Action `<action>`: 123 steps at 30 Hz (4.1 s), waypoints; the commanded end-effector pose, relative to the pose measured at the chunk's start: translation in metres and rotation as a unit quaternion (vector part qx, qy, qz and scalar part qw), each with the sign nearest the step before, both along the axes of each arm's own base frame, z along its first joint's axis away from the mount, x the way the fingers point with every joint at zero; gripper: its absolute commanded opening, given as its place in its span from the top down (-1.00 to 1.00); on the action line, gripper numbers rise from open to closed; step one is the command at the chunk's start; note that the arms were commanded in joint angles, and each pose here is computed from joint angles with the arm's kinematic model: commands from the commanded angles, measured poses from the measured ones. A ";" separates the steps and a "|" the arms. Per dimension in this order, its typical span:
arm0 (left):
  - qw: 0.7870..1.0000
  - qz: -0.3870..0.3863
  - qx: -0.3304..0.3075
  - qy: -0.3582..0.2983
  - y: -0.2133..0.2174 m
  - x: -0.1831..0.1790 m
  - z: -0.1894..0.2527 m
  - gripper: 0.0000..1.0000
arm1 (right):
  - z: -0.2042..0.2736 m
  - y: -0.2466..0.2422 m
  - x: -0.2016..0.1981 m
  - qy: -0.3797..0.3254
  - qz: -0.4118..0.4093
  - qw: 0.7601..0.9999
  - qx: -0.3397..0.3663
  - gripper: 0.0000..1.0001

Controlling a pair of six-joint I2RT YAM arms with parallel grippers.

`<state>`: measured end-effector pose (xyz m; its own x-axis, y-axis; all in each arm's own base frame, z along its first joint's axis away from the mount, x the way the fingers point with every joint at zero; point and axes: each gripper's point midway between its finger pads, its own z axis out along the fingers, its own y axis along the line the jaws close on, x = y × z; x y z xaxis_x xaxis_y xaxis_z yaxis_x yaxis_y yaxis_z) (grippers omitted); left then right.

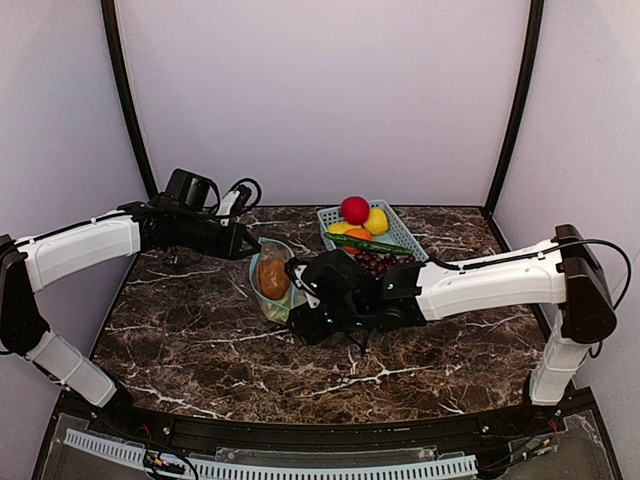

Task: Place the food in the zip-top bag and seal the zipper
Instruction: Adjust the zipper food storage bag at the center of the board, then pass from the left arm to the right

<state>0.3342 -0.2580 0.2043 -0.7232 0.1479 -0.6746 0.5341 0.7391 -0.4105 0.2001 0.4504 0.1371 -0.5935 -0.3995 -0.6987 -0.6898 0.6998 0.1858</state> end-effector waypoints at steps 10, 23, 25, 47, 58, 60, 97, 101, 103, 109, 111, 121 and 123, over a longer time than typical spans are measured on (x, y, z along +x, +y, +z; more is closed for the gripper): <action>1.000 0.000 -0.003 -0.015 0.005 -0.005 0.013 0.99 | 0.000 0.010 0.009 -0.018 0.001 1.000 -0.014 0.78; 0.996 0.072 -0.017 -0.045 0.045 0.014 0.035 0.99 | 0.103 -0.012 0.003 -0.037 0.079 0.996 0.025 1.00; 0.996 0.071 -0.021 -0.042 0.044 0.014 0.034 0.99 | 0.098 -0.013 0.000 -0.020 0.088 0.996 0.022 1.00; 0.998 0.037 -0.050 0.026 0.022 0.014 0.000 0.99 | 0.064 -0.035 0.026 0.021 0.016 0.999 -0.030 -0.24; 0.998 0.032 -0.053 -0.014 0.025 0.013 0.017 0.99 | 0.093 -0.078 0.057 -0.036 -0.059 0.998 -0.012 -0.69; 0.998 0.035 -0.048 -0.010 0.026 0.015 0.014 0.99 | 0.094 -0.074 0.051 -0.043 -0.035 0.998 0.015 -0.63; 0.998 0.050 -0.037 0.018 0.028 0.017 0.000 0.99 | 0.007 0.076 -0.042 -0.096 0.052 0.994 0.010 0.31; 0.998 0.049 -0.038 0.018 0.028 0.016 0.000 0.99 | 0.001 0.080 -0.037 -0.101 0.044 0.994 -0.003 0.42; 0.998 0.049 -0.038 0.019 0.028 0.016 0.000 0.99 | 0.000 0.082 -0.036 -0.101 0.040 0.994 -0.006 0.50; 0.998 0.049 -0.039 0.017 0.028 0.016 0.002 0.99 | -0.007 0.082 -0.035 -0.098 0.037 0.994 -0.019 0.72; 0.998 0.049 -0.039 0.016 0.028 0.016 0.003 0.99 | -0.006 0.080 -0.033 -0.100 0.030 0.994 -0.019 0.79; 0.998 0.060 -0.023 0.006 0.034 0.018 0.003 0.99 | 0.016 0.075 -0.028 -0.113 0.025 0.993 -0.004 1.00; 0.998 0.068 -0.010 -0.002 0.039 0.020 0.005 0.99 | 0.029 0.070 -0.029 -0.117 0.031 0.993 0.005 1.00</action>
